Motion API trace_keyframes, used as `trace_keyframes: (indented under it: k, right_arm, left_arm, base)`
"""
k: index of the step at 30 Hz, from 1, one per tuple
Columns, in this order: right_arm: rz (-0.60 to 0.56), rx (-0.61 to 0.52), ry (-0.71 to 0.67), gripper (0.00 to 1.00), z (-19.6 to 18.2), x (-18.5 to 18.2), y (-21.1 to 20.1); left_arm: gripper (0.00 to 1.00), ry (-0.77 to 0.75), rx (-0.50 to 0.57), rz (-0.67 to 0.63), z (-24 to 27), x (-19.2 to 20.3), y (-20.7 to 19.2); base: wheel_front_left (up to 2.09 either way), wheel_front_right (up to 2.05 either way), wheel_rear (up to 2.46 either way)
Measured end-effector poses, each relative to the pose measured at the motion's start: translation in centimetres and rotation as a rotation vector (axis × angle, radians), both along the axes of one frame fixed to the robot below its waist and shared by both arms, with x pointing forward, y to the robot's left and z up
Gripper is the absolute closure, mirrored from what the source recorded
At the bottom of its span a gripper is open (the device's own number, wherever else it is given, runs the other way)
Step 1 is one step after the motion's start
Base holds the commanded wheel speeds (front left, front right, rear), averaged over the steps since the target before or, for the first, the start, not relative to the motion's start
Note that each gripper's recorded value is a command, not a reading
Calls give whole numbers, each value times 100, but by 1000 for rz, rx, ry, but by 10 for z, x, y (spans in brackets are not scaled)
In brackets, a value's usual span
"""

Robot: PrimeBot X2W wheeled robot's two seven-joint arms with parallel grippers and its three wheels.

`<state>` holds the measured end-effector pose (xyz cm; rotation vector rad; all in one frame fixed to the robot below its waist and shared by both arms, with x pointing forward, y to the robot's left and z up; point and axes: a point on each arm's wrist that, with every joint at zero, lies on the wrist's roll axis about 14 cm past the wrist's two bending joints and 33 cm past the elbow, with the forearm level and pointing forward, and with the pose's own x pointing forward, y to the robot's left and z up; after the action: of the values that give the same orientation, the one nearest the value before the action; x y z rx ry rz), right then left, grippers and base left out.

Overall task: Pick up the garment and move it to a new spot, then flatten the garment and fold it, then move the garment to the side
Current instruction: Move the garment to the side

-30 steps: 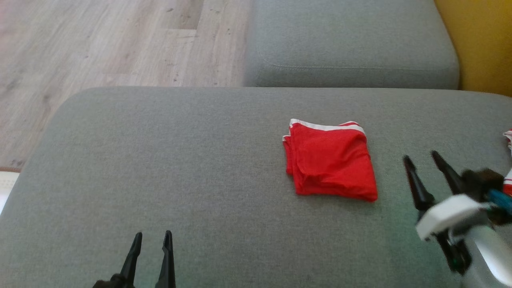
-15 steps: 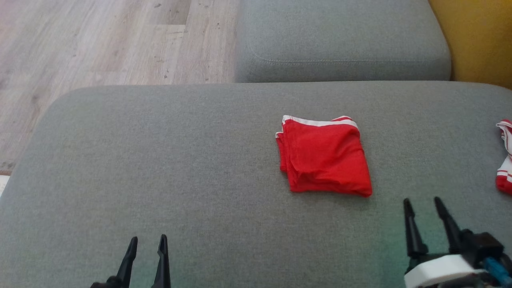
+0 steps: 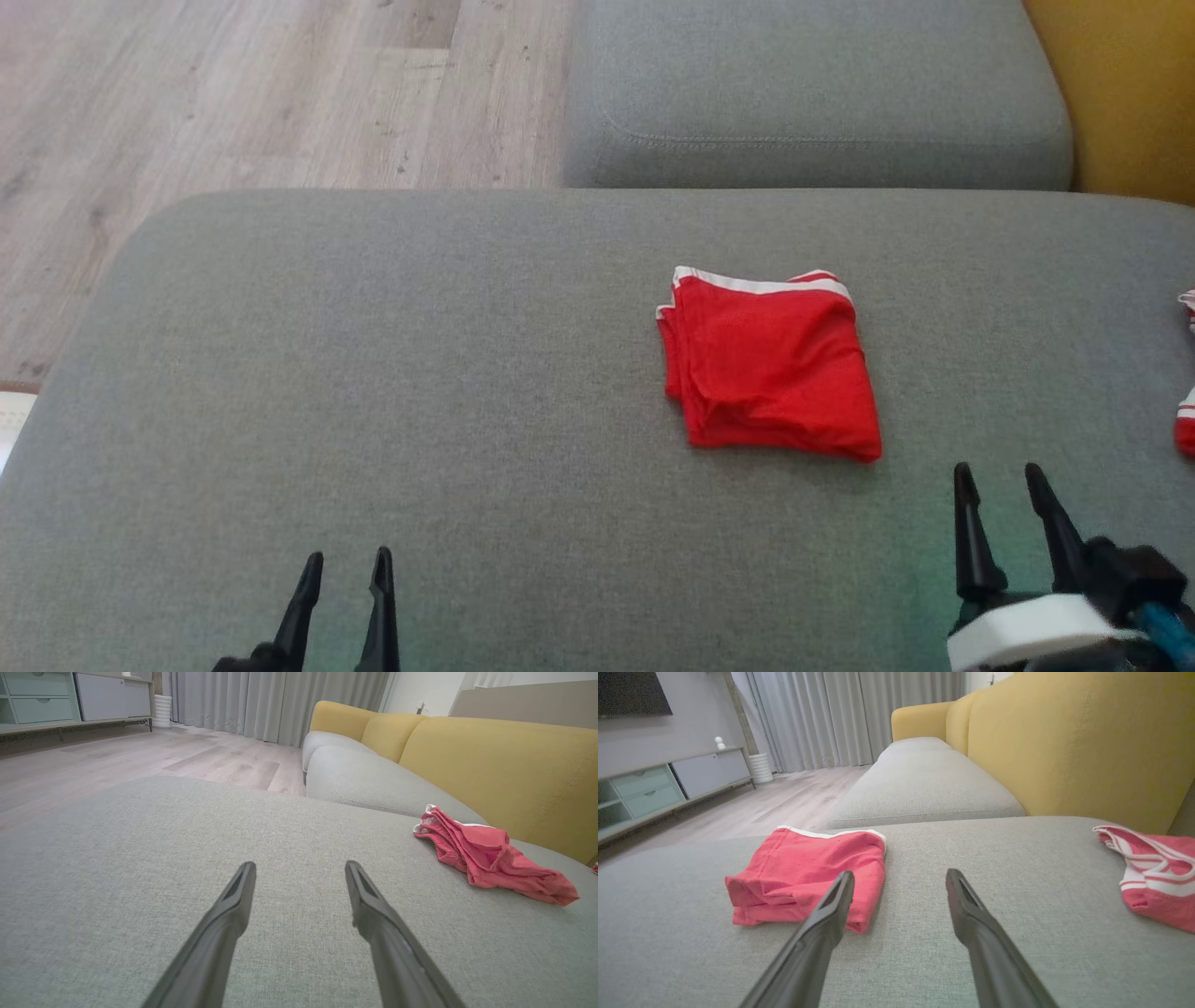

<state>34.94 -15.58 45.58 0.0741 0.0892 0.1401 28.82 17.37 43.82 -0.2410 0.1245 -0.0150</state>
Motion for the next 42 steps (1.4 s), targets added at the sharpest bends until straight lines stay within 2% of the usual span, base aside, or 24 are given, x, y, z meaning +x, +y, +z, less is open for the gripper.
trace_keyframes:
  k: [5,10,13,18,23,26,29,30,31,32,34,38,40,42]
  right_arm:
    - [-6,99,1,0,4,17,6]
    - [25,185,21,0,38,77,13]
    - [62,209,133,0,38,108,24]
    - [94,197,347,0,-1,125,44]
    - [71,119,552,0,-57,118,44]
    - [60,140,632,0,-79,110,50]
    - [58,176,646,0,-83,112,58]
    - [56,200,644,8,-81,114,61]
    - [50,232,635,93,-78,116,63]
    - [46,252,622,100,-75,118,64]
    - [42,260,586,100,-69,121,62]
    - [26,200,442,100,-33,139,37]
    - [-7,162,370,100,-9,153,10]
    - [-75,119,295,100,19,166,-33]
  left_arm:
    - [0,16,-2,-11,-4,1,-4]
    - [0,16,-2,-28,-3,10,-9]
    - [0,6,-1,-38,1,19,-12]
    - [0,14,-18,-35,0,21,-14]
    - [0,35,-20,6,-5,15,-4]
    - [0,45,-18,25,-8,12,1]
    - [0,51,-17,33,-9,12,3]
    - [0,52,-16,34,-10,13,4]
    - [0,51,-16,32,-10,14,4]
    - [0,51,-16,28,-9,16,3]
    - [0,45,-16,16,-8,21,1]
    - [0,38,-19,-67,-8,39,-21]
    - [0,34,-20,-120,-7,50,-35]
    - [0,23,-17,-178,-5,63,-50]
  base:
    - [0,0,0]
    - [0,0,0]
    - [0,0,0]
    - [0,0,0]
    - [0,0,0]
    - [0,0,0]
    - [0,0,0]
    - [0,0,0]
    - [0,0,0]
    - [0,0,0]
    - [0,0,0]
    - [0,0,0]
    - [0,0,0]
    - [0,0,0]
